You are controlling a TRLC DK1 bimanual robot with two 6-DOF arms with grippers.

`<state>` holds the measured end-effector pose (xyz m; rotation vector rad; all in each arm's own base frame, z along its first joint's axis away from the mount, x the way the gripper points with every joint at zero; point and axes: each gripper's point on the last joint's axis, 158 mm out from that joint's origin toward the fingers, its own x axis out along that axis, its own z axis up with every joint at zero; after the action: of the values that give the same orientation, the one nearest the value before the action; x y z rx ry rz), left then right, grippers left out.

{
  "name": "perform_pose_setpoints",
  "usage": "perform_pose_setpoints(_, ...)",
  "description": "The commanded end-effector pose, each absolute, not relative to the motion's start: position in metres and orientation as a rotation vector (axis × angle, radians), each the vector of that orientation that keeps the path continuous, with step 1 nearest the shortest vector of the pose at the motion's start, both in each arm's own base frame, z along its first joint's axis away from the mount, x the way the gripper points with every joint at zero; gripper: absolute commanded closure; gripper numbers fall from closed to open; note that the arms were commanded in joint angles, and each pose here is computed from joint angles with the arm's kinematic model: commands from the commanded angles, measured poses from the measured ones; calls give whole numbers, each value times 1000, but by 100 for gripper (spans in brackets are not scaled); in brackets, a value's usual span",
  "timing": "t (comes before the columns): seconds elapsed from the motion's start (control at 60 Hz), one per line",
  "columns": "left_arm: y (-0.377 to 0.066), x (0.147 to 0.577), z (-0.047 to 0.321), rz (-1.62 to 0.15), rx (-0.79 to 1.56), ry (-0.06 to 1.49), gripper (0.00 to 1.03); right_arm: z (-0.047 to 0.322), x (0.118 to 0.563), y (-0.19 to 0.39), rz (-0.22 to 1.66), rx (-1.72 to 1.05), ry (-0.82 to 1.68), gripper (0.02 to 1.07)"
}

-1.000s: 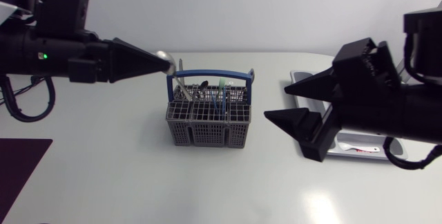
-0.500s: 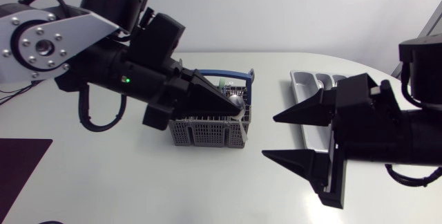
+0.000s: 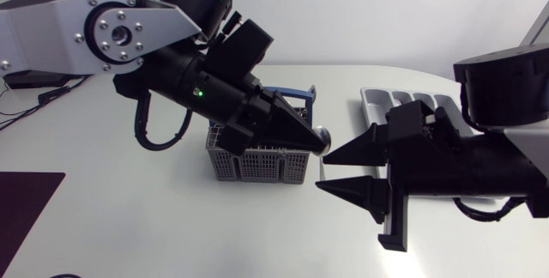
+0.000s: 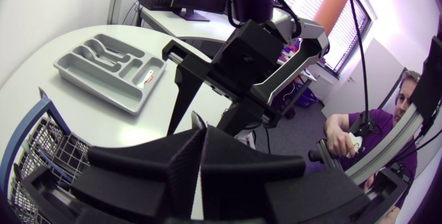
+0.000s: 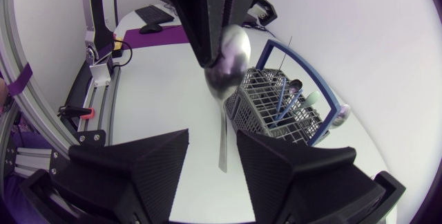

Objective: Unload the cutlery basket into the drawer organizer.

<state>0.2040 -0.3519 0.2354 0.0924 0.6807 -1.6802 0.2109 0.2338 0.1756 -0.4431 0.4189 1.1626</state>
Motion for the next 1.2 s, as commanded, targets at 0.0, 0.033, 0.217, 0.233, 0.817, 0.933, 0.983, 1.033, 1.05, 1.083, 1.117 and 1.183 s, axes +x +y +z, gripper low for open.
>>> perform_pose_setpoints(0.0, -357, 205, 242, -1710, 108, 652, 79, 174, 213, 235, 1177, -456, 410, 73)
perform_pose_setpoints(0.033, -356, 206, 242, -1710, 110, 653, 79, 175, 214, 236, 1178, -458, 405, 77)
perform_pose_setpoints(0.217, -353, 212, 239, -1696, 106, 661, 79, 177, 214, 239, 1198, -464, 402, 90)
perform_pose_setpoints(0.233, -353, 213, 239, -1694, 106, 661, 79, 177, 213, 239, 1199, -463, 404, 90)
perform_pose_setpoints(0.817, -347, 231, 243, -1658, 88, 646, 54, 176, 223, 230, 1149, -468, 405, 101)
perform_pose_setpoints(0.933, -336, 253, 254, -1590, 55, 623, 32, 171, 238, 210, 1082, -478, 427, 101)
perform_pose_setpoints(0.983, -330, 266, 260, -1551, 34, 603, 27, 167, 246, 198, 1048, -486, 435, 101)
perform_pose_setpoints(1.033, -325, 278, 264, -1502, 22, 591, 23, 161, 252, 186, 1017, -501, 448, 101)
perform_pose_setpoints(1.05, -322, 284, 265, -1481, 20, 586, 23, 159, 254, 181, 1005, -504, 452, 101)
perform_pose_setpoints(1.083, -317, 291, 266, -1452, 12, 581, 23, 156, 257, 174, 986, -508, 459, 101)
perform_pose_setpoints(1.117, -314, 297, 267, -1431, 11, 575, 23, 152, 258, 168, 978, -520, 466, 101)
perform_pose_setpoints(1.183, -307, 315, 263, -1340, 30, 576, 20, 144, 264, 150, 933, -547, 476, 101)
